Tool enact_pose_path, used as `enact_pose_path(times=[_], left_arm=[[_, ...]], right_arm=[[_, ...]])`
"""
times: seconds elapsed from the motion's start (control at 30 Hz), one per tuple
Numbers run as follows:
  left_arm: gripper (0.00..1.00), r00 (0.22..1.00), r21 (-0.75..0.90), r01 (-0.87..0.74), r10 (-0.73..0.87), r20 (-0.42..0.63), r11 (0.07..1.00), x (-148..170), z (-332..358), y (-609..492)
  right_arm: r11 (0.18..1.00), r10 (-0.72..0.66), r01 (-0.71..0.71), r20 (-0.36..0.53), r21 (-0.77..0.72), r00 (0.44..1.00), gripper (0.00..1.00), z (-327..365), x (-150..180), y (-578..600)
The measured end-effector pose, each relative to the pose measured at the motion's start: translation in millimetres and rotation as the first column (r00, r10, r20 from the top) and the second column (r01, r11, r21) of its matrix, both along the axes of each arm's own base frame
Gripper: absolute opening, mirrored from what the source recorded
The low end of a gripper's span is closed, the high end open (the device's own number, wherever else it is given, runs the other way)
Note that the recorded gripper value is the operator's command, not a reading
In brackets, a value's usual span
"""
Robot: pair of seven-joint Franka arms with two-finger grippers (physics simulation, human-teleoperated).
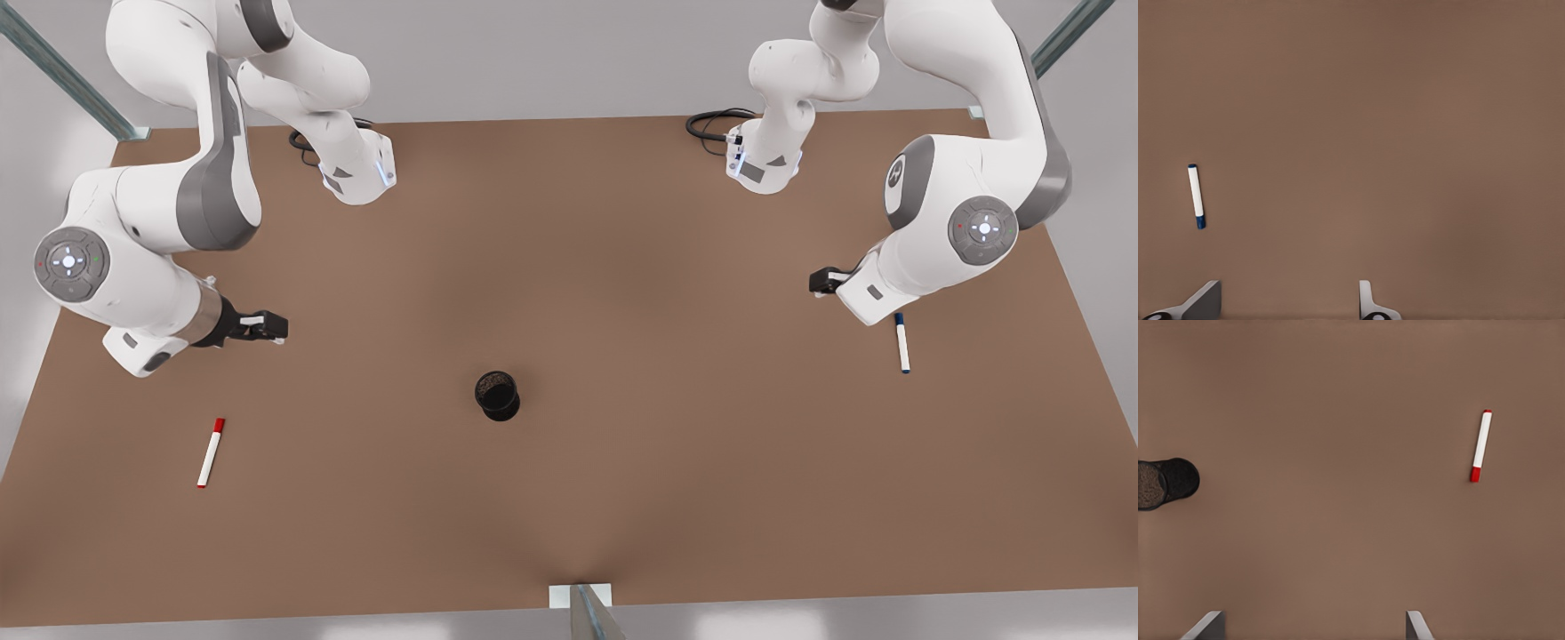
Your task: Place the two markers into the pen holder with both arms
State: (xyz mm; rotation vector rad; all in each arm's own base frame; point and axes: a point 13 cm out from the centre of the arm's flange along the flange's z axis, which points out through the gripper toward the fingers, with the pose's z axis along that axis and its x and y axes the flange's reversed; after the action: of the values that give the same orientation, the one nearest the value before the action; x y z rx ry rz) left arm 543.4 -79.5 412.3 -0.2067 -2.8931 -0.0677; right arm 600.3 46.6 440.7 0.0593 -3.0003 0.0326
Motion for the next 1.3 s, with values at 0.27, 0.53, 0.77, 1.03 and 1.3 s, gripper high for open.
enact_pose_path(times=[0.27, 0.53, 0.77, 1.03, 1.3], left_arm=[[1.00, 0.969, 0.022, -0.207, 0.208, -0.132, 0.978, 17, -159, 160], [1.00, 0.976, 0.004, -0.212, 0.212, -0.054, 0.977, -5, -292, 259], [1.00, 0.988, -0.003, -0.152, 0.152, 0.006, 0.988, -3, -329, 287], [1.00, 0.995, -0.012, -0.095, 0.094, -0.022, 0.995, -33, -354, 306], [1.00, 0.999, -0.053, -0.031, 0.030, -0.028, 0.998, -37, -370, 306]], right_arm=[[0.996, -0.093, 0.093, -0.059, -0.016, 0.994, 1.00, -102, 58, -76], [0.978, -0.197, 0.199, -0.028, 0.063, 0.980, 1.00, -252, 99, -179], [0.980, -0.191, 0.187, 0.064, 0.065, 0.979, 1.00, -312, 121, -216], [0.985, -0.172, 0.167, 0.131, 0.048, 0.976, 1.00, -357, 129, -256], [0.989, -0.148, 0.144, 0.143, 0.038, 0.979, 1.00, -392, 124, -273]])
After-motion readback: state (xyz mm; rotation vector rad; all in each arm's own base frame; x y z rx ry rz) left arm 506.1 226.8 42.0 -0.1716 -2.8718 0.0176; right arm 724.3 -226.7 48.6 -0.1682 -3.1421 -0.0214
